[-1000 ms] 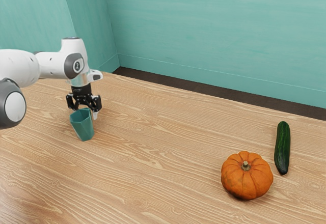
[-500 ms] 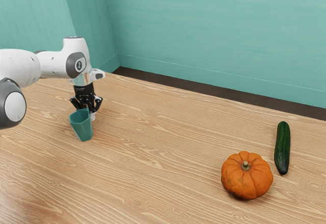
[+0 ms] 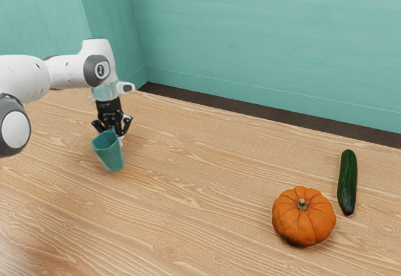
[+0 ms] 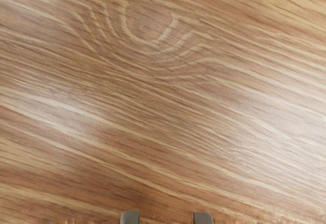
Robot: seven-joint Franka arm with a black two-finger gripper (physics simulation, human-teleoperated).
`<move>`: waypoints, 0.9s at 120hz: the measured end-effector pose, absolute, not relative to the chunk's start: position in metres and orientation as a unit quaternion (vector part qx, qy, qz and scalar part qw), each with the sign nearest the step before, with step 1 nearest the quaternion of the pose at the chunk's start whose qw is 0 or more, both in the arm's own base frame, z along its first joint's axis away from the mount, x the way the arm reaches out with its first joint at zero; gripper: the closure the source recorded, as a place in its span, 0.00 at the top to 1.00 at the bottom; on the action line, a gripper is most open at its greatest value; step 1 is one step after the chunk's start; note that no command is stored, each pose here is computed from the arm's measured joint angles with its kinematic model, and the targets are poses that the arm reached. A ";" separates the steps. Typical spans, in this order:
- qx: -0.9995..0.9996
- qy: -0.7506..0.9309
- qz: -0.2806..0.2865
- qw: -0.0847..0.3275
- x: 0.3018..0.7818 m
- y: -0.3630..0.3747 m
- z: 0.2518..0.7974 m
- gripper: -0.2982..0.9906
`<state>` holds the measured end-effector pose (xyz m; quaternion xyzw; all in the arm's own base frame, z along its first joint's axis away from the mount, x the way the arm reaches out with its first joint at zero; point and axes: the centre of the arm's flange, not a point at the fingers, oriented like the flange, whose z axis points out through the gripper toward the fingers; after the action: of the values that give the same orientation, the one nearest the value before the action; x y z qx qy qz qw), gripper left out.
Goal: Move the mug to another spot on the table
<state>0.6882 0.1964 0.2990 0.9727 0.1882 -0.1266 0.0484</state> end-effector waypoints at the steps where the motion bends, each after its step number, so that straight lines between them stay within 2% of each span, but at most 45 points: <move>1: 0.973 0.188 -0.127 0.049 0.688 0.195 0.300 0.21; 19: 0.970 0.188 -0.142 0.056 0.686 0.169 0.314 0.20; 52: 0.966 0.172 -0.189 0.040 0.661 0.097 0.311 0.20; 108: 0.974 0.157 -0.152 0.061 0.678 0.003 0.299 0.21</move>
<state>0.6780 0.0026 0.2986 0.9739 0.1569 -0.1521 0.0614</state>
